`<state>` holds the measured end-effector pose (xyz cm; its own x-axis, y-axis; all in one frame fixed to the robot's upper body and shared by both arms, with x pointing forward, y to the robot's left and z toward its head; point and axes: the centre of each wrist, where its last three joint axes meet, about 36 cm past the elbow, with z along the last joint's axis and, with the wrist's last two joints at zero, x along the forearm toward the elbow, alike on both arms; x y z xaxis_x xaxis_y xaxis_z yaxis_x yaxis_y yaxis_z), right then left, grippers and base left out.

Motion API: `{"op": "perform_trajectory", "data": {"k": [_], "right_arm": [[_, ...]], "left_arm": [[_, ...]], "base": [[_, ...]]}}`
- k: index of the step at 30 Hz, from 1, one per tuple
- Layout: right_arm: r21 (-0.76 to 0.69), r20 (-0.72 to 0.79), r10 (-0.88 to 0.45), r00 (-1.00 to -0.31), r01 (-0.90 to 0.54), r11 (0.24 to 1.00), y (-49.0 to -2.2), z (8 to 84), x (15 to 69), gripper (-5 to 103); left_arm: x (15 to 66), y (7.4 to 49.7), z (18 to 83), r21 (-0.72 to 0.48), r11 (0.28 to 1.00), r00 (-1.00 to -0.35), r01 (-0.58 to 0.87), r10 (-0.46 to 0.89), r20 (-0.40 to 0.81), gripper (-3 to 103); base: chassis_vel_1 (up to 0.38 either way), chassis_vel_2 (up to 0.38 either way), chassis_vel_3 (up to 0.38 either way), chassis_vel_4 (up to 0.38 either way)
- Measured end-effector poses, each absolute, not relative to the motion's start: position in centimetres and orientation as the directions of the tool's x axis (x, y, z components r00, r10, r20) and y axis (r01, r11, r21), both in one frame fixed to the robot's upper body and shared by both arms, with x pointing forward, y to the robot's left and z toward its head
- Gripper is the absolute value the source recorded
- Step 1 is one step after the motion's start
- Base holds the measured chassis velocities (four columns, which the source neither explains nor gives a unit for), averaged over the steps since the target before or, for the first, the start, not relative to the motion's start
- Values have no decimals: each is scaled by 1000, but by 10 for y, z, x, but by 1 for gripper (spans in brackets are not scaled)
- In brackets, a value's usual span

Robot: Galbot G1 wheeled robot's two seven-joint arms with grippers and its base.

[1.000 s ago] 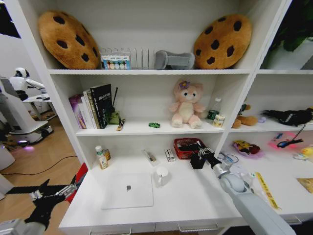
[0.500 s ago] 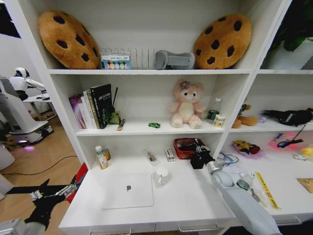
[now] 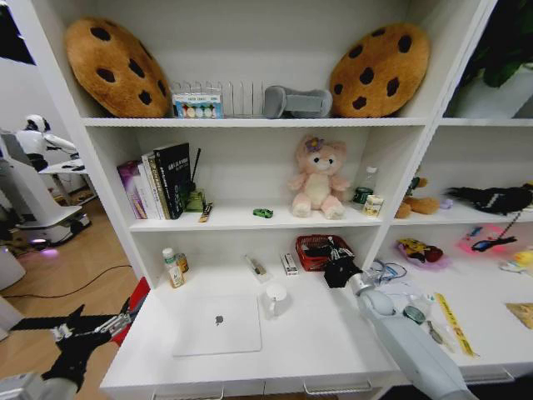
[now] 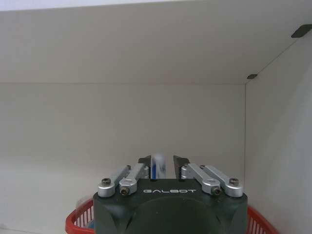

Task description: Organize the objects on the table.

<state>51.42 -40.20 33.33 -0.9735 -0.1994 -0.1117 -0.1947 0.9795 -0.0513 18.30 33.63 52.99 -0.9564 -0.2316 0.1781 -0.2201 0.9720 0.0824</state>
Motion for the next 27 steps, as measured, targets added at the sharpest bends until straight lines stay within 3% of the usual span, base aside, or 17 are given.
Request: {"op": "perform_trajectory", "data": {"k": [6, 10, 11, 13, 16, 18, 27], "right_arm": [[-41, -120, -188, -975, -184, 982, -403, 335, 513, 54], [-22, -131, -195, -972, -194, 981, -401, 342, 502, 65], [-27, -136, -203, -970, -201, 979, -400, 345, 495, 65], [-102, -138, -242, -960, -229, 968, -404, 355, 474, 81], [-134, -138, -265, -954, -248, 960, -401, 358, 455, 86], [-127, -160, -260, -952, -242, 962, -388, 363, 430, 96], [-29, -129, -214, -968, -212, 977, -369, 419, 313, 100]], "left_arm": [[183, 336, 530, 82, 972, -956, -220, -232, 178, 100], [183, 336, 530, 82, 972, -956, -220, -232, 178, 100], [183, 336, 530, 82, 972, -956, -220, -232, 178, 100], [183, 336, 530, 82, 972, -956, -220, -232, 178, 100], [183, 336, 530, 82, 972, -956, -220, -232, 178, 100], [183, 336, 530, 82, 972, -956, -220, -232, 178, 100], [183, 336, 530, 82, 972, -956, -220, -232, 178, 100]], "base": [[0, 0, 0, 0], [0, 0, 0, 0], [0, 0, 0, 0], [0, 0, 0, 0], [0, 0, 0, 0], [0, 0, 0, 0], [0, 0, 0, 0]]}}
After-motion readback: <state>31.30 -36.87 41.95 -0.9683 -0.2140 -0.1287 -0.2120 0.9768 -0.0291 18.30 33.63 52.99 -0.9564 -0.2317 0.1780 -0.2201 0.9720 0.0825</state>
